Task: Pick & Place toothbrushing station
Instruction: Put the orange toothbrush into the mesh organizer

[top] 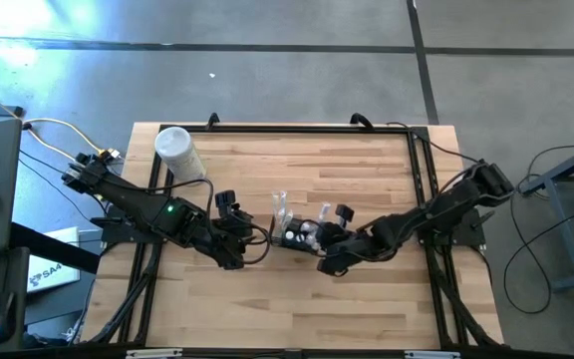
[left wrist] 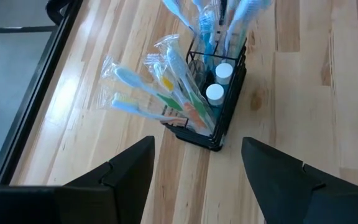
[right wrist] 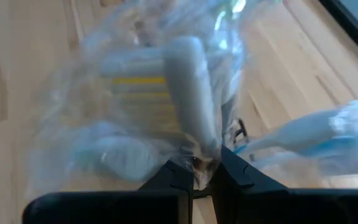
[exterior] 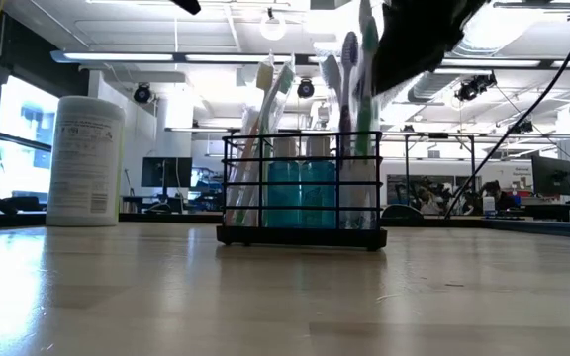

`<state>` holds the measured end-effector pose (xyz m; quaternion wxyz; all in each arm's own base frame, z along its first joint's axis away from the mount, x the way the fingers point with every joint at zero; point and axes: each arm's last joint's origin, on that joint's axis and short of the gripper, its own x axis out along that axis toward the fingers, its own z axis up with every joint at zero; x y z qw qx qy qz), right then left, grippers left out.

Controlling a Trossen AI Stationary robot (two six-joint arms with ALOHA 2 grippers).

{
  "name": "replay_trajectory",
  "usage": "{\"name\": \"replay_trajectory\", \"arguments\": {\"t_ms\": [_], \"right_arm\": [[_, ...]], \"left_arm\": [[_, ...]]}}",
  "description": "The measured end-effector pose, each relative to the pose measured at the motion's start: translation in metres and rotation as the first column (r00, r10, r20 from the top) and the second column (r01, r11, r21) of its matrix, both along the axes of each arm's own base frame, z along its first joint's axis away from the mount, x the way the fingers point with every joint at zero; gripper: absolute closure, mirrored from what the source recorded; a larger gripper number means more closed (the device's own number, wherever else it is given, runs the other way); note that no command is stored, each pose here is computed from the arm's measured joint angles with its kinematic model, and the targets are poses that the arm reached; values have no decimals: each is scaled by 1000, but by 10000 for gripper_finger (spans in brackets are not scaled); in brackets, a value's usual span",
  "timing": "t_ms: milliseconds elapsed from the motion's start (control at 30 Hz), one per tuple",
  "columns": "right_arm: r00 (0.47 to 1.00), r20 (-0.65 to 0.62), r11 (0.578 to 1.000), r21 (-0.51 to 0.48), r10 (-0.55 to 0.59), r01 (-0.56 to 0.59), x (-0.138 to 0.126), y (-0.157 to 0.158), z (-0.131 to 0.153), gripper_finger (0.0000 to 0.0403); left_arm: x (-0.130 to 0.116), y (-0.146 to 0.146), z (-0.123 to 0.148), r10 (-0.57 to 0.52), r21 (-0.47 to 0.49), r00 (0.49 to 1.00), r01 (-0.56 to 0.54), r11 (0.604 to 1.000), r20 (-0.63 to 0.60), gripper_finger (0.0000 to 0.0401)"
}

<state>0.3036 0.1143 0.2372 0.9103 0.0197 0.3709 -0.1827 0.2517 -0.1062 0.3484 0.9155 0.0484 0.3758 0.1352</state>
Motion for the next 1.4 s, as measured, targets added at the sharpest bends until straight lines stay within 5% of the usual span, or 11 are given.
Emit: {"name": "replay_trajectory", "arguments": {"t_ms": [633, 1133, 1400], "right_arm": [[998, -35, 985, 164, -46, 51, 14, -3, -20, 380], [997, -40, 982, 177, -59, 66, 10, -12, -12, 273], [997, -20, 979, 192, -71, 73, 3, -19, 3, 268]], "left_arm": [[0, -1, 0, 6, -37, 1000, -6, 999, -1, 165], [0, -1, -1, -4, -59, 1000, 3, 998, -8, 165], [0, -1, -1, -4, -60, 1000, 3, 998, -8, 165]]}}
